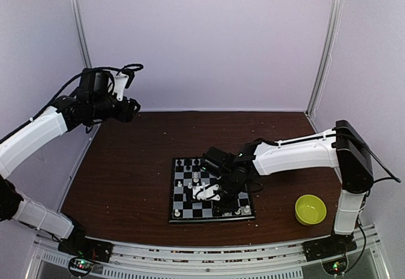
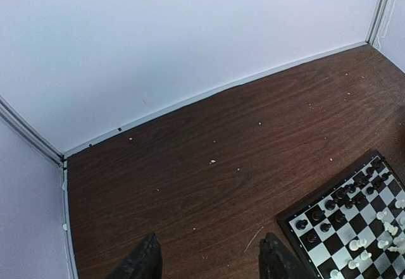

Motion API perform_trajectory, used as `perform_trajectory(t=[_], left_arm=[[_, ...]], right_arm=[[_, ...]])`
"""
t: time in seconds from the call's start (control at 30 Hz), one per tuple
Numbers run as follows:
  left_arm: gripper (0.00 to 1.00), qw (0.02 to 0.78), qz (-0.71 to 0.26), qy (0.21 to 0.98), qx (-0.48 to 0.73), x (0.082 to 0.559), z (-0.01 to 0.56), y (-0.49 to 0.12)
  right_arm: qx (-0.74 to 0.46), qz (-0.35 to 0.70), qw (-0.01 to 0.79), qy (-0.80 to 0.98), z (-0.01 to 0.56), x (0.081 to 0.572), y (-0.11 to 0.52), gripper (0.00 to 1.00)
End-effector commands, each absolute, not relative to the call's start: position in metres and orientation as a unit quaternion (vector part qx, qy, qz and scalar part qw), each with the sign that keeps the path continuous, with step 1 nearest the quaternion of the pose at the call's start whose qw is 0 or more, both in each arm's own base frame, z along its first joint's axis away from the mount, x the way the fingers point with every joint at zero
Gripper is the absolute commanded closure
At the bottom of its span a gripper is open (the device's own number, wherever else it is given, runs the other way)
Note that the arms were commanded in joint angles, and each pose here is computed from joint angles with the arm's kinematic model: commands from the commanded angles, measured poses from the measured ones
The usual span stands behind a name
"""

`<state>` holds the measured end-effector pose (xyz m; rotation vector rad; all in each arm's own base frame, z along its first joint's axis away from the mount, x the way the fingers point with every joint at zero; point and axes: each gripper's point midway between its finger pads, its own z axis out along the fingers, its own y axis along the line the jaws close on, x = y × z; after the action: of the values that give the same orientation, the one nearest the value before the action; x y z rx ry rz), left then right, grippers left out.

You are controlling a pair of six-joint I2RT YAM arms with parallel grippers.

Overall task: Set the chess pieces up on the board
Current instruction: Place the queen at e1, then move the bishop to the chessboard.

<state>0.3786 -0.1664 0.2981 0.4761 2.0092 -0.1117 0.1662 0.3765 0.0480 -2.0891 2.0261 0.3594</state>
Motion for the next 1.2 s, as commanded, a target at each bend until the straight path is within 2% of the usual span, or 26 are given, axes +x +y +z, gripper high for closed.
perform_trajectory(t=[0.0,0.2,0.4,0.57,0.77,1.03,1.17], left_arm=[[0.47,0.523,-0.051,0.826,0.203,0.385,0.304,-0.17],[0.47,0.507,-0.052,0.834,0.212,0.39,0.29,-0.176],[0.52,0.46,-0.096,0.857,0.213,0.392,0.266,-0.198],[0.53,0.422,-0.138,0.865,0.234,0.366,0.257,-0.253],[0.55,0.355,-0.165,0.884,0.255,0.319,0.219,-0.323],[0.55,0.267,-0.154,0.919,0.246,0.265,0.157,-0.384],[0.53,0.249,-0.143,0.928,0.237,0.245,0.141,-0.412]], right_arm=[[-0.704,0.115,0.112,0.692,0.052,0.168,0.377,0.74],[-0.686,0.169,0.128,0.696,0.103,0.168,0.373,0.65],[-0.623,0.228,0.155,0.732,0.139,0.194,0.338,0.64],[-0.533,0.239,0.214,0.783,0.154,0.233,0.279,0.64],[-0.443,0.254,0.299,0.806,0.168,0.259,0.235,0.64],[-0.418,0.199,0.358,0.811,0.185,0.283,0.202,0.64],[-0.425,0.188,0.373,0.803,0.194,0.281,0.198,0.64]])
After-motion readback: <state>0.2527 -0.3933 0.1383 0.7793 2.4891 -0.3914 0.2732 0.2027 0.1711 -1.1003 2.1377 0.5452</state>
